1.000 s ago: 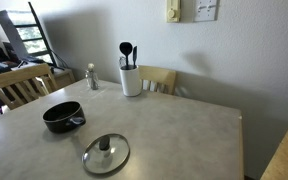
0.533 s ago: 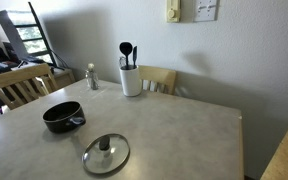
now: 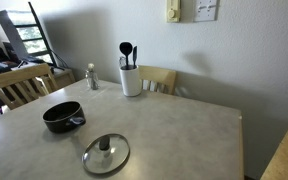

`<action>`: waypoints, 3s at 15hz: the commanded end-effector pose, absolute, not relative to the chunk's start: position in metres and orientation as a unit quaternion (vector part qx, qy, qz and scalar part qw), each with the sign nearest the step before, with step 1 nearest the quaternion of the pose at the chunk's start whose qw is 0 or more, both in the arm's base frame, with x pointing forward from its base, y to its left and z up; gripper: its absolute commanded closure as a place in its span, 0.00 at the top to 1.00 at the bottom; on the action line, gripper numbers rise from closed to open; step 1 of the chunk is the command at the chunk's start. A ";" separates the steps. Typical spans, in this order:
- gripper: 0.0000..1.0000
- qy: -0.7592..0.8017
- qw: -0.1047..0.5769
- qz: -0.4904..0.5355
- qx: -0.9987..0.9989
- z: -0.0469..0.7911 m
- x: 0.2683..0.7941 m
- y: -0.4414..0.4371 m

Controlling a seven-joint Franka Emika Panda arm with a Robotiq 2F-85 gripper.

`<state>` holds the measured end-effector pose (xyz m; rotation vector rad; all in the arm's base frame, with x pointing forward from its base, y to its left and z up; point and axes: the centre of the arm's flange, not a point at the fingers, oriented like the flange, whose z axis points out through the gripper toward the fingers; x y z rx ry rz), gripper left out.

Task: Place the glass lid on top of the black pot

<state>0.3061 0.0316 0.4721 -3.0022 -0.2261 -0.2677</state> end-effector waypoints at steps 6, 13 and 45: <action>1.00 -0.075 0.059 -0.088 -0.991 0.472 0.306 0.032; 1.00 -0.075 0.059 -0.088 -0.991 0.472 0.306 0.032; 1.00 -0.057 -0.008 -0.132 -0.990 0.405 0.364 -0.037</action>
